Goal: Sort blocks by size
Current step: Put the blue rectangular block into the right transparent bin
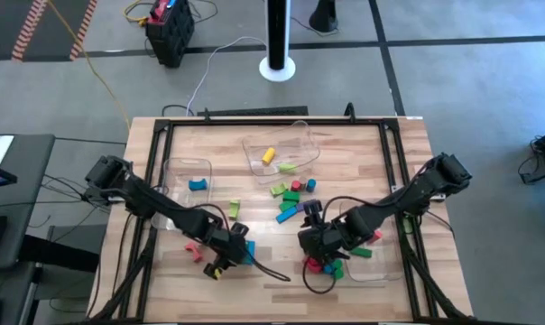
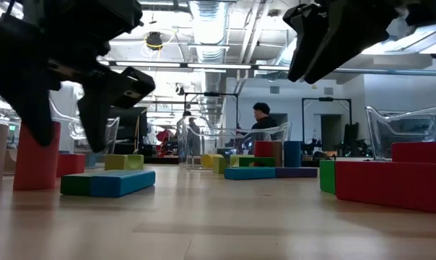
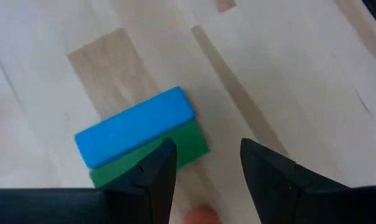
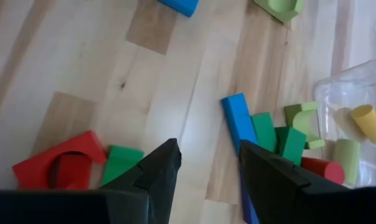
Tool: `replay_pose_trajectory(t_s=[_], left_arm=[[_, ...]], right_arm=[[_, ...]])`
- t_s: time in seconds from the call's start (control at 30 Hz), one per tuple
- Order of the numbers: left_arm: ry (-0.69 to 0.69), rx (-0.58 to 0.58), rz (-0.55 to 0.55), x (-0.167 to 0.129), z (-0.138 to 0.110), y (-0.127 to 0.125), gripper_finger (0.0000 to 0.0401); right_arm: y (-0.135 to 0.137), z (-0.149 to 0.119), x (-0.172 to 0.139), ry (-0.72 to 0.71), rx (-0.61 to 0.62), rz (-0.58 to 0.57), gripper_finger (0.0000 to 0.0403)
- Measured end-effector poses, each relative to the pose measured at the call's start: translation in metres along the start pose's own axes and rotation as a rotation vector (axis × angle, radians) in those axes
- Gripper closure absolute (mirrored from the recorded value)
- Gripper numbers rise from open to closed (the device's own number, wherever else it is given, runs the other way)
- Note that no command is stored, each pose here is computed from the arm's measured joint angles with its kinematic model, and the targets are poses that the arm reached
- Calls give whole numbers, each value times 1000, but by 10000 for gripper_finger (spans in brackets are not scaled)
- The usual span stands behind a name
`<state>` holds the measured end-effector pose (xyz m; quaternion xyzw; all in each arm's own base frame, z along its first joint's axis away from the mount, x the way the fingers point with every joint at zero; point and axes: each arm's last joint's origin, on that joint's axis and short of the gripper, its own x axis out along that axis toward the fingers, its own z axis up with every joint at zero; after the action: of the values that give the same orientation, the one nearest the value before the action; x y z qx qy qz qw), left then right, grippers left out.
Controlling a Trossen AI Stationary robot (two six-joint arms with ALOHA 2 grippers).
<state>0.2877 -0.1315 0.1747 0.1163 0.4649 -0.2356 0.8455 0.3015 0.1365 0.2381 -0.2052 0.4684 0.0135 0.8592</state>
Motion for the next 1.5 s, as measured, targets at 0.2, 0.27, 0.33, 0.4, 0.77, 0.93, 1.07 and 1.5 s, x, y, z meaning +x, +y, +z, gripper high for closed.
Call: replay_pose_trajectory(t_s=[0.2,0.27,0.33,0.4,0.77,0.93,1.07,1.5], left_arm=[[-48,13,3,-1,4,10,230],[-64,13,-3,-1,5,13,230],[-70,3,-8,-2,4,18,230],[-72,-9,0,-2,4,23,230],[-29,-28,6,24,-3,37,230],[-18,-5,13,24,-5,36,230],[3,-5,28,24,-7,38,230],[-6,-163,93,19,-12,67,230]], right_arm=[[0,0,0,-5,6,0,200],[0,1,0,-6,7,0,200],[0,1,0,-6,7,0,200],[0,1,0,-7,8,0,200],[0,1,0,-9,9,1,200],[1,0,0,-1,-3,1,200],[1,0,0,0,-6,1,200],[1,0,0,-4,-5,1,200]])
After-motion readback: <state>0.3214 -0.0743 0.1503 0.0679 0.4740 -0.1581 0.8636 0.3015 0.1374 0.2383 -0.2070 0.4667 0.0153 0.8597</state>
